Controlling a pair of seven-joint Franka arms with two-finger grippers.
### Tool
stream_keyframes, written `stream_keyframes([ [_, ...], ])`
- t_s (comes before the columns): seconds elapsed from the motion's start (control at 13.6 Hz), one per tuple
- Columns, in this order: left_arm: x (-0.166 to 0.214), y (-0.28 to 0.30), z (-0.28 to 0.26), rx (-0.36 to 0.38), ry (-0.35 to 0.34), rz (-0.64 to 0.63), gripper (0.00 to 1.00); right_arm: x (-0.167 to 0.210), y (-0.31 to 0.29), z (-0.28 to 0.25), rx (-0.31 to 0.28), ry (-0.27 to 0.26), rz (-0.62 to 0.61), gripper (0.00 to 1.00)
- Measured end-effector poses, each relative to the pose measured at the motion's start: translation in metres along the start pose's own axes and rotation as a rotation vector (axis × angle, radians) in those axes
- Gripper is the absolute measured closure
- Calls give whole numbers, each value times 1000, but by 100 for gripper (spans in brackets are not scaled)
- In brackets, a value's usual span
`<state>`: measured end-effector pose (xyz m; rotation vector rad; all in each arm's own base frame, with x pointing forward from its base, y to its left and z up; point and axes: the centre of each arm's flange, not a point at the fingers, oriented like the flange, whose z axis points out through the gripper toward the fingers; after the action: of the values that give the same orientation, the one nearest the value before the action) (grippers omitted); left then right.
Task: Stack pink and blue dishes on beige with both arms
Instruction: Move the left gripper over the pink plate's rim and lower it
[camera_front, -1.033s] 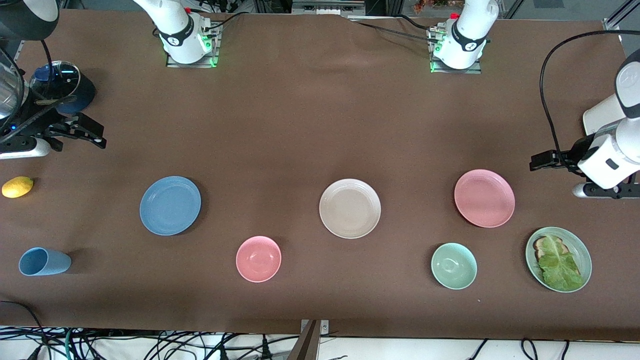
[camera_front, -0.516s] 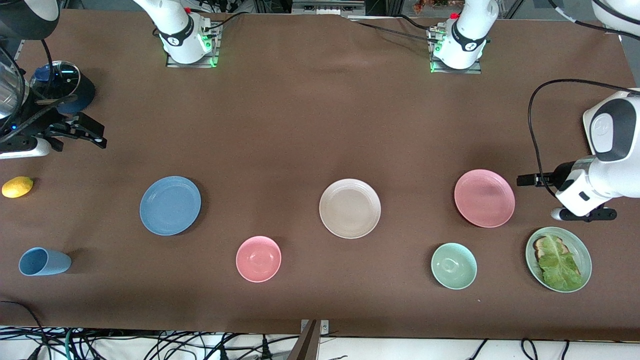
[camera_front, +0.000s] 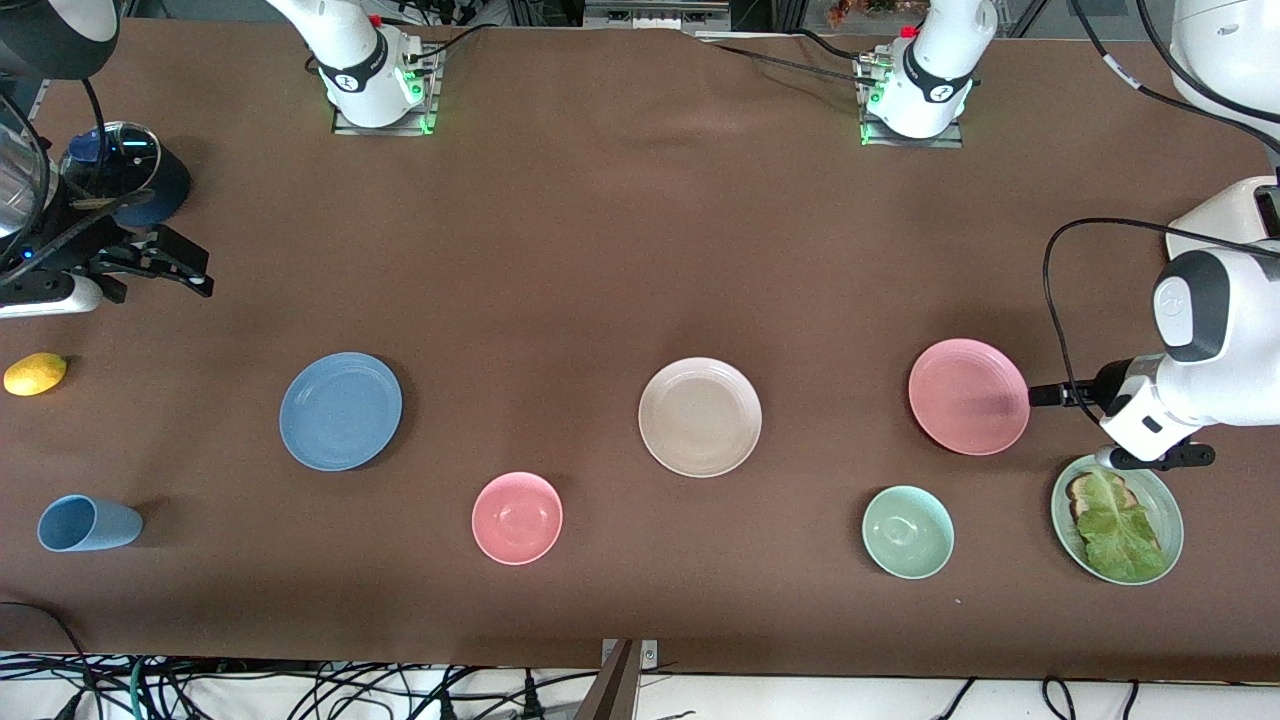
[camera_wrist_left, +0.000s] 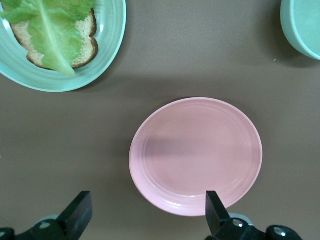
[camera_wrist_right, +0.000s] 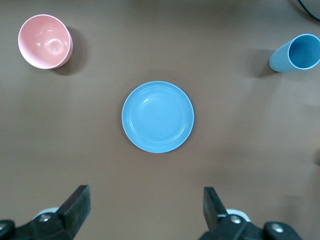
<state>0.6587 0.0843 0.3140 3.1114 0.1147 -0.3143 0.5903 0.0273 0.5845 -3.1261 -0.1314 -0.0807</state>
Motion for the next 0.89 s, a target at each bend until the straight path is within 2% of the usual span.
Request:
stream_keyframes([
  [0.66,-14,-5,82,8,102,17,0,0,0,0,7,0,2,0],
  [0.89,-22,-20,99,8,106,30,0,0,0,0,7,0,2,0],
])
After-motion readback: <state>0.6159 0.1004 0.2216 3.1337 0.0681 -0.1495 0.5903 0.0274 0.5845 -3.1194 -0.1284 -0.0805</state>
